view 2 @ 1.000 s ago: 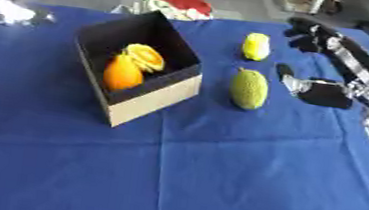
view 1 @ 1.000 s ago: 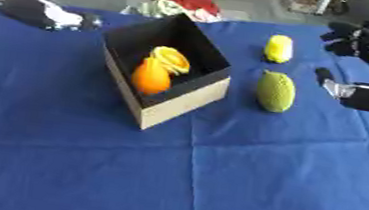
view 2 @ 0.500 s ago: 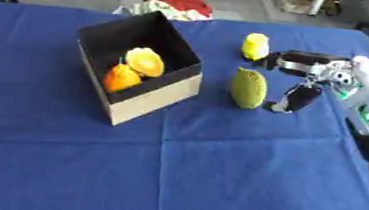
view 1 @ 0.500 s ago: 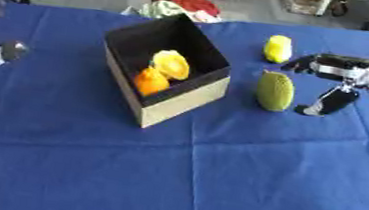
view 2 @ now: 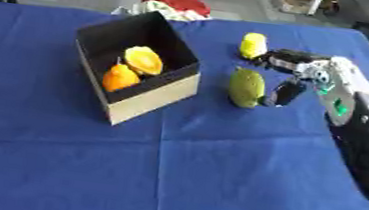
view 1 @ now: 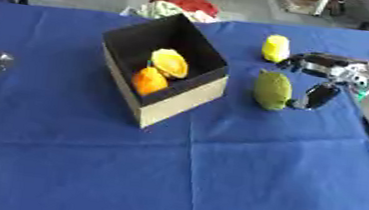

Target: Pick up objects on the table and place them in the box.

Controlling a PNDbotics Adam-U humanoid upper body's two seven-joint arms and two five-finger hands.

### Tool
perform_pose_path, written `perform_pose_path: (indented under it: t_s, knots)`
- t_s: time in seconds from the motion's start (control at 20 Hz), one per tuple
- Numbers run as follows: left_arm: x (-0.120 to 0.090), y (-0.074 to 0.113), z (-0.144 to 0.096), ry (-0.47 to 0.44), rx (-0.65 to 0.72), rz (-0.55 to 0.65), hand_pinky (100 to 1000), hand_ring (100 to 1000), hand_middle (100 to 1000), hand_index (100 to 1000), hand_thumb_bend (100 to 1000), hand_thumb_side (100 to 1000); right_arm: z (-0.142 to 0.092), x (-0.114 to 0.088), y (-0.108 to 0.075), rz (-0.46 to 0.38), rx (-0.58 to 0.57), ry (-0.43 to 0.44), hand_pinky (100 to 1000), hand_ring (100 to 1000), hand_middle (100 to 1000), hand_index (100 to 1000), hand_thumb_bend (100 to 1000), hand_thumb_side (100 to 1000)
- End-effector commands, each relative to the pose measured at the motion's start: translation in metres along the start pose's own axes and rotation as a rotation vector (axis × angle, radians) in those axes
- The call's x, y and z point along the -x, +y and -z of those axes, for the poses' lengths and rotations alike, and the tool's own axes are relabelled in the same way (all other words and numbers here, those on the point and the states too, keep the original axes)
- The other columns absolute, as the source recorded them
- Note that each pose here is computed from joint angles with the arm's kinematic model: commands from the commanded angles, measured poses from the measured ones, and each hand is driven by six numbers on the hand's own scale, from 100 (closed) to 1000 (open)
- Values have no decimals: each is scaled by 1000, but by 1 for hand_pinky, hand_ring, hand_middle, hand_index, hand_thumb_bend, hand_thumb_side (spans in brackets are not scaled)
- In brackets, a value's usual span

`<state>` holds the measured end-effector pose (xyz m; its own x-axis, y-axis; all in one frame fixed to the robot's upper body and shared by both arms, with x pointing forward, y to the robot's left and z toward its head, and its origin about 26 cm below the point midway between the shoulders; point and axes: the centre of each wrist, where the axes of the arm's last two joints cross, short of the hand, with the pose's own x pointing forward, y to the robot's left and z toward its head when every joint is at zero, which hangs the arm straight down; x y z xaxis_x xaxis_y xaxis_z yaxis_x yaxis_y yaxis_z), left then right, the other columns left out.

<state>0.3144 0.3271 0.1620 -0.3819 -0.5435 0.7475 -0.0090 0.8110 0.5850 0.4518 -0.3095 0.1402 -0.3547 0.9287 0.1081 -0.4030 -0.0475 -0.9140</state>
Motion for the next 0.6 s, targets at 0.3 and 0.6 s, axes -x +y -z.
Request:
perform_pose_path:
  t_s: [0.3,0.6]
  knots:
    - [1,0,-3,11,-19,-22,721,681,647,813,688,438,7,0,-4,-48,167,27,519,408,414,516,180,100]
    - [4,-5,-7,24,-32,-57,718,677,642,813,683,438,-9,-31,-62,18,527,-130,539,368,373,481,139,100]
